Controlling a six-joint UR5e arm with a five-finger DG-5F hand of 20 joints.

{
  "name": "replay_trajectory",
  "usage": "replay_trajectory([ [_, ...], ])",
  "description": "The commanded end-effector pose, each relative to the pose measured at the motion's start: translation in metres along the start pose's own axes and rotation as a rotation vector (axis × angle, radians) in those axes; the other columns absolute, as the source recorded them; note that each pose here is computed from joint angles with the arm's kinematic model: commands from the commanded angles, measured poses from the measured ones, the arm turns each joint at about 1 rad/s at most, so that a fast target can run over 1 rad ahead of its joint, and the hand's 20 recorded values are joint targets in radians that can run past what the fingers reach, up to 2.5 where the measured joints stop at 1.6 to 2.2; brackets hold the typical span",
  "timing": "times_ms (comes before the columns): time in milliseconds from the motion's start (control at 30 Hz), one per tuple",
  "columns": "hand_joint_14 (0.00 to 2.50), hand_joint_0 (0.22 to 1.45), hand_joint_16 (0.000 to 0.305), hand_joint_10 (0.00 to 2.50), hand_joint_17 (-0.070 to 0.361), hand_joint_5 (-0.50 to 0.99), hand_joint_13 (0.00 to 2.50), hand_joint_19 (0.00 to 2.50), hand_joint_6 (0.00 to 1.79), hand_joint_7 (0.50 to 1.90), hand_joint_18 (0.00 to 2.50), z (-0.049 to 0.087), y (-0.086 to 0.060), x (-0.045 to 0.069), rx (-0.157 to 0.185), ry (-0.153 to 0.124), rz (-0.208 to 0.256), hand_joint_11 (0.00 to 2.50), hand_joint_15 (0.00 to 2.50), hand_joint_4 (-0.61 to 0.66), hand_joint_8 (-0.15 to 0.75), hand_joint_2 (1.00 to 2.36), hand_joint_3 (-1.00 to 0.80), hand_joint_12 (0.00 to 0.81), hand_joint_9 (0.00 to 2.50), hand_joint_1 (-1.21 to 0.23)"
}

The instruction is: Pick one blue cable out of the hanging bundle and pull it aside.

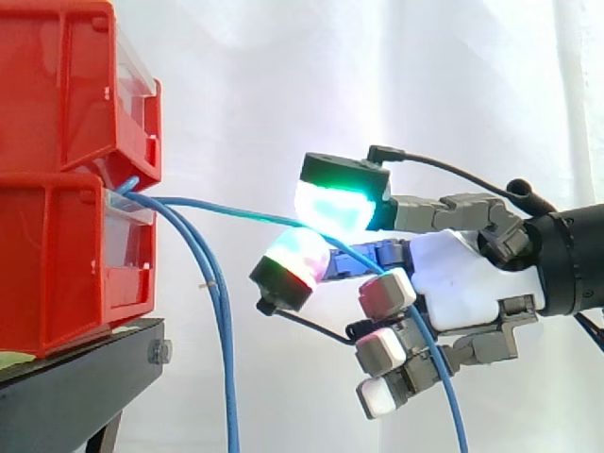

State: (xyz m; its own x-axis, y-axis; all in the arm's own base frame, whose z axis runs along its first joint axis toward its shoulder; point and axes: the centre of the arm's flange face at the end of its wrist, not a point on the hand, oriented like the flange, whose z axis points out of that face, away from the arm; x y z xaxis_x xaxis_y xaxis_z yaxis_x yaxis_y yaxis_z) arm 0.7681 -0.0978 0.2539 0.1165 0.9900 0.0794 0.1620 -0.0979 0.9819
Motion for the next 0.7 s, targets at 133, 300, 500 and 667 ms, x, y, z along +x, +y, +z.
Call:
replay_trajectory([
  [133, 0.02, 0.64, 0.048, 0.02, 0.109, -0.05, 1.19, 0.51, 0.93, 1.22, 0.9, -0.0005, -0.0005, 0.0003, 0.004, 0.0, 0.022, 0.63, 0.69, -0.51, 0.184, 1.36, 0.04, 0.263, 1.45, -0.9],
  [300, 0.02, 0.63, 0.048, 0.02, 0.108, -0.05, 1.2, 0.52, 0.92, 1.22, 0.9, -0.0011, -0.0027, 0.0002, 0.009, 0.001, 0.023, 0.62, 0.7, -0.52, 0.183, 1.4, 0.03, 0.26, 1.47, -0.9],
  [500, 0.03, 0.62, 0.048, 0.02, 0.107, -0.05, 1.2, 0.52, 0.92, 1.23, 0.91, -0.0013, -0.0033, -0.0011, 0.01, 0.0, 0.047, 0.63, 0.71, -0.52, 0.179, 1.48, 0.01, 0.261, 1.47, -0.9],
  [667, 0.02, 0.61, 0.048, 0.02, 0.108, -0.05, 1.2, 0.52, 0.92, 1.23, 0.91, -0.0011, -0.0033, 0.0002, 0.009, 0.003, 0.08, 0.63, 0.7, -0.53, 0.177, 1.52, 0.0, 0.262, 1.48, -0.89],
])
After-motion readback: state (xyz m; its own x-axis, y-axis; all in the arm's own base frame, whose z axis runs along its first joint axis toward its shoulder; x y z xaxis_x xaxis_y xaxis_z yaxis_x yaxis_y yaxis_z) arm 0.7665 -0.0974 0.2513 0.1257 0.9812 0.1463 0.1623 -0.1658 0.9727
